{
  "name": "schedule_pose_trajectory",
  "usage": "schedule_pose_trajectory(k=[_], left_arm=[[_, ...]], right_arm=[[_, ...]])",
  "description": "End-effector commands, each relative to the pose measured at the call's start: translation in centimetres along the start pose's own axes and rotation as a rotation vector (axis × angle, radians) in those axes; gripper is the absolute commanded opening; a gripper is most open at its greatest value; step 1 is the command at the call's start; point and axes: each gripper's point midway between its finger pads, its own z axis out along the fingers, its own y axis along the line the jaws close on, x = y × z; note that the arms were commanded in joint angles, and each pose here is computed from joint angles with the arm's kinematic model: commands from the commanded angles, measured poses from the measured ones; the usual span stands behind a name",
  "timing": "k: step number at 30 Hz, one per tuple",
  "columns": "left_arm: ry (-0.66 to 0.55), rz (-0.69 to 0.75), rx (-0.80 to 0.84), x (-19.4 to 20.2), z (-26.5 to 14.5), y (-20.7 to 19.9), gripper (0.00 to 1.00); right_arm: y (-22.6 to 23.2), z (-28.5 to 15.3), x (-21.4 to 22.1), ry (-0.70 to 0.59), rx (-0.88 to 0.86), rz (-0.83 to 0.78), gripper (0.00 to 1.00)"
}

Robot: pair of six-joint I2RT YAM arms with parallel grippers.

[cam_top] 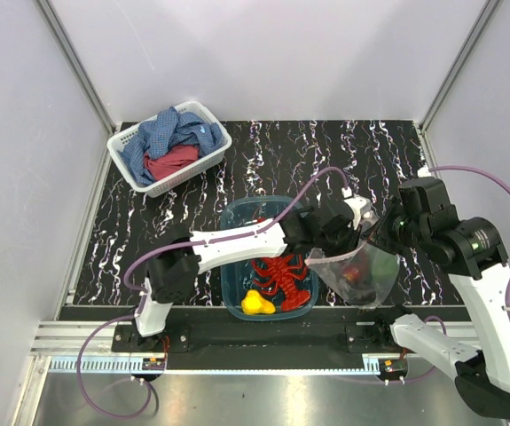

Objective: Open the zip-top bag and remove the fake food

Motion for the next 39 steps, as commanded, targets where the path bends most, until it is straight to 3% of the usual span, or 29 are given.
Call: schedule_pose_trajectory(k=[1,15,20,31,36,39], left_arm=[[-0.074,-0.002,-0.03,-1.0,2.1,0.8,0.22],[-0.177,-0.014,-0.245,0.0,6.2,5.0,0.55],[-0.236,-0.064,-0.247,-0.4,7.1,5.4,0.78],[-0.149,-0.102,-0.24,3.2,10.9,7.1,0.78],[-0.121,-0.079,-0.245,4.0,11.6,7.8,0.67],[-0.097,-0.054,-0.224,4.3,11.9,7.5,0.51]], right_arm=[[0.8,0.2,-0.7,-0.023,-0.007,0.041,0.0],[0.9,0.5,0.7,0.042,-0.024,0.076,0.0],[0.5,0.6,1.2,0.051,-0.024,0.067,0.0],[-0.8,0.8,2.1,0.068,-0.001,0.047,0.0],[-1.5,0.3,2.3,0.059,0.01,0.041,0.0],[-2.0,0.1,2.2,0.047,0.022,0.031,0.0]])
